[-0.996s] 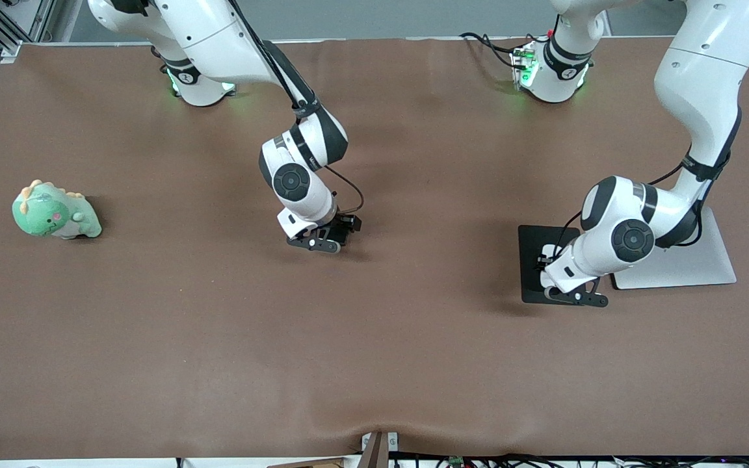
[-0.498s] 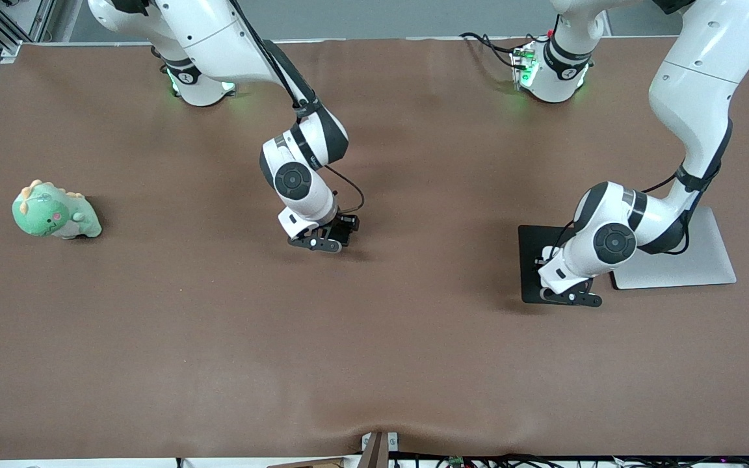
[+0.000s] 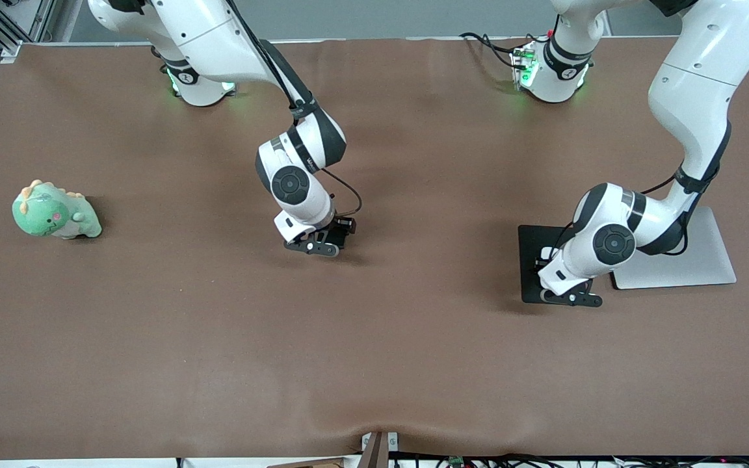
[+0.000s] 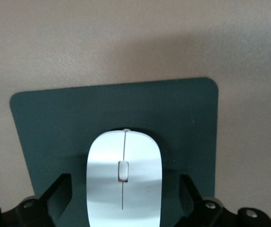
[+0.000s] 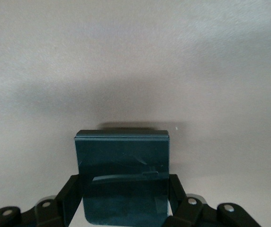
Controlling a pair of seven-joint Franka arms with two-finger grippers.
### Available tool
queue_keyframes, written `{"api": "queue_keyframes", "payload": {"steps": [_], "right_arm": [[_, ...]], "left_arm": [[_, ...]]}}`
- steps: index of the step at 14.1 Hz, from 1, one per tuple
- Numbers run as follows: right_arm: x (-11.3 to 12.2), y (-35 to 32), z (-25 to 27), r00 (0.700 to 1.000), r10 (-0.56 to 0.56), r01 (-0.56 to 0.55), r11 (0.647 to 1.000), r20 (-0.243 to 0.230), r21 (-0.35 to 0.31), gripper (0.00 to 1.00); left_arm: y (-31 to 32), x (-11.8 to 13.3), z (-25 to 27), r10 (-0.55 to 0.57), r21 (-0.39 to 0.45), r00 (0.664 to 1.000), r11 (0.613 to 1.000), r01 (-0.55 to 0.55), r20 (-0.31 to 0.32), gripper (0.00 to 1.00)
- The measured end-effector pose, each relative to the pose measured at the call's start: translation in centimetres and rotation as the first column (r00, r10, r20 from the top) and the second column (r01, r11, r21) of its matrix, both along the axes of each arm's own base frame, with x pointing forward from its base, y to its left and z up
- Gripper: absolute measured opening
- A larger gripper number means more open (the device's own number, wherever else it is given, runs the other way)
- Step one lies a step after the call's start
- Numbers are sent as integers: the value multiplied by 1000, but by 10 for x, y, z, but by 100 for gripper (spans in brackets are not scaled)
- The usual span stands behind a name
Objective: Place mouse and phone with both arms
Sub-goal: 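Lower the mouse onto the pad while the right gripper lifts the phone, then open the left gripper and withdraw while the right gripper carries the phone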
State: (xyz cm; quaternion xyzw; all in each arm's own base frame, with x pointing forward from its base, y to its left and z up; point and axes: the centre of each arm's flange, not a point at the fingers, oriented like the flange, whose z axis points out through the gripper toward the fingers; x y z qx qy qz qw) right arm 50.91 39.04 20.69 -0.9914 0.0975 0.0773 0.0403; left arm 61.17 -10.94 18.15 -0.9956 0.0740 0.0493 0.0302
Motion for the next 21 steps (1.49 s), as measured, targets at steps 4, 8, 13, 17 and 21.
{"api": "queue_keyframes", "payload": {"steps": [4, 8, 13, 17, 21], "right_arm": [[23, -33, 41, 999, -38, 38, 999, -34, 6, 78], [37, -91, 41, 995, -53, 53, 999, -80, -1, 78], [24, -169, 37, 992, -17, 19, 1000, -125, 13, 78], [14, -236, 33, 989, -5, 7, 1000, -148, 14, 78], [5, -290, 28, 986, 11, -18, 999, -164, -40, 78]], "left_arm": [[3, 9, 38, 3, 29, 1000, 1000, -3, 31, 100], [1, 15, 97, 24, 67, 999, 997, -26, 30, 100], [10, 32, 158, 88, 92, 996, 992, -87, -2, 100], [14, 31, 209, 145, 55, 989, 988, -145, 13, 100], [29, 17, 263, 182, 34, 983, 983, -183, 22, 100]]}}
